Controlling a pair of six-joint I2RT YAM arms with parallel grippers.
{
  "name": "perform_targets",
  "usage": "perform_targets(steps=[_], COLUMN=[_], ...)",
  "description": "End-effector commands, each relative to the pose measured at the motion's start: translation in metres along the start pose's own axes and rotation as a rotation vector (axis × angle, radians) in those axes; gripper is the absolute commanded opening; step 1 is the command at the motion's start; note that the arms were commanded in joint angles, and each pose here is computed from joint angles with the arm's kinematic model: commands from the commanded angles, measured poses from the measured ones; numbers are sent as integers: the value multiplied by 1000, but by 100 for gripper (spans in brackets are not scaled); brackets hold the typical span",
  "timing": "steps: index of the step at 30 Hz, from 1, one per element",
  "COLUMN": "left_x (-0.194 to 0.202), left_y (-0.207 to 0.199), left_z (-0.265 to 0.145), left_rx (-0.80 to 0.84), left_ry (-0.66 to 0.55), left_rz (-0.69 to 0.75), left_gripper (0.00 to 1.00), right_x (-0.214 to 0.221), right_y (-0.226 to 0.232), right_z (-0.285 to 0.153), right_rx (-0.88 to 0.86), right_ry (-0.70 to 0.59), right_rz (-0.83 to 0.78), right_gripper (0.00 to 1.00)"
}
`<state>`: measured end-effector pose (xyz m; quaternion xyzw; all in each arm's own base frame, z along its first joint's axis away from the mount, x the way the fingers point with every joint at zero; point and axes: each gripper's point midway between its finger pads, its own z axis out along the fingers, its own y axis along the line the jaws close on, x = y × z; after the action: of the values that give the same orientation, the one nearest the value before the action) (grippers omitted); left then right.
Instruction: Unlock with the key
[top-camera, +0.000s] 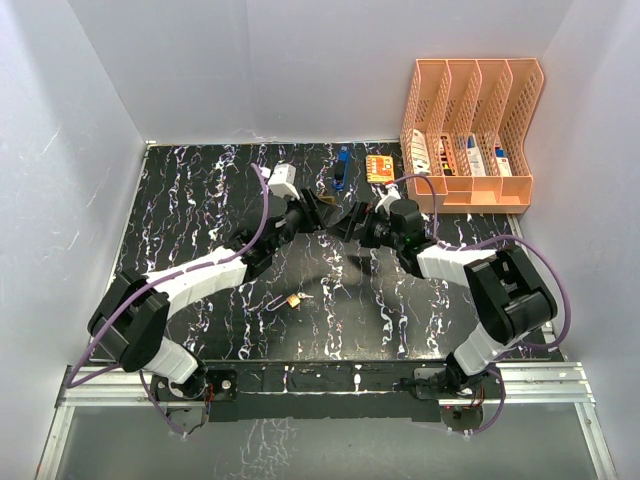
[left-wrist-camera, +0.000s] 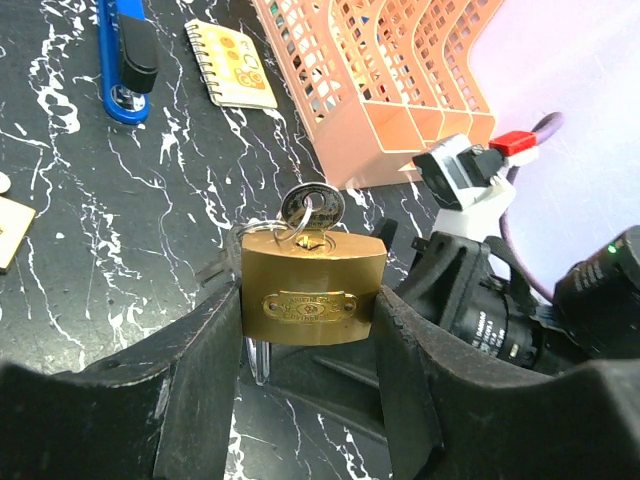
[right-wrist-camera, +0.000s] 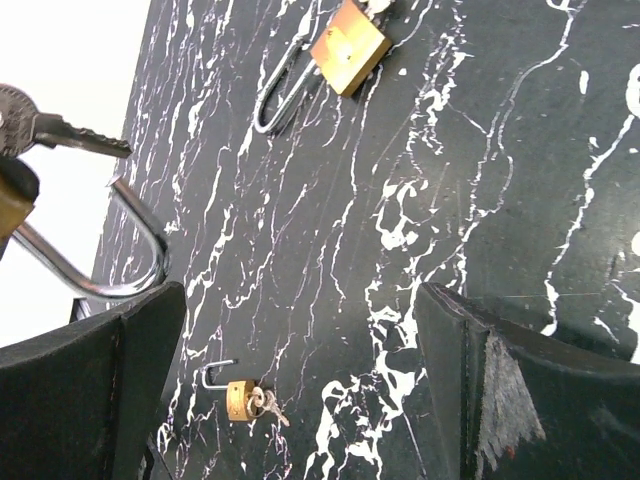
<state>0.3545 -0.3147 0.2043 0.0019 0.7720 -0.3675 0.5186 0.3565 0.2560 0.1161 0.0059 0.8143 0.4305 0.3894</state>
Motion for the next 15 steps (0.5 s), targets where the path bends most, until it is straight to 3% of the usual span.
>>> perform_targets(steps=[1, 15], left_x=[-31, -34], left_y=[-30, -34], left_z=[-14, -9], left_rx=[108, 114], left_ry=[-82, -80], left_rz=[-38, -60], left_gripper=[0, 0], right_x=[-34, -47], right_y=[16, 5], right_z=[4, 9], right_rx=[-73, 4], right_ry=[-76, -97], right_rz=[-16, -30], right_gripper=[98, 98])
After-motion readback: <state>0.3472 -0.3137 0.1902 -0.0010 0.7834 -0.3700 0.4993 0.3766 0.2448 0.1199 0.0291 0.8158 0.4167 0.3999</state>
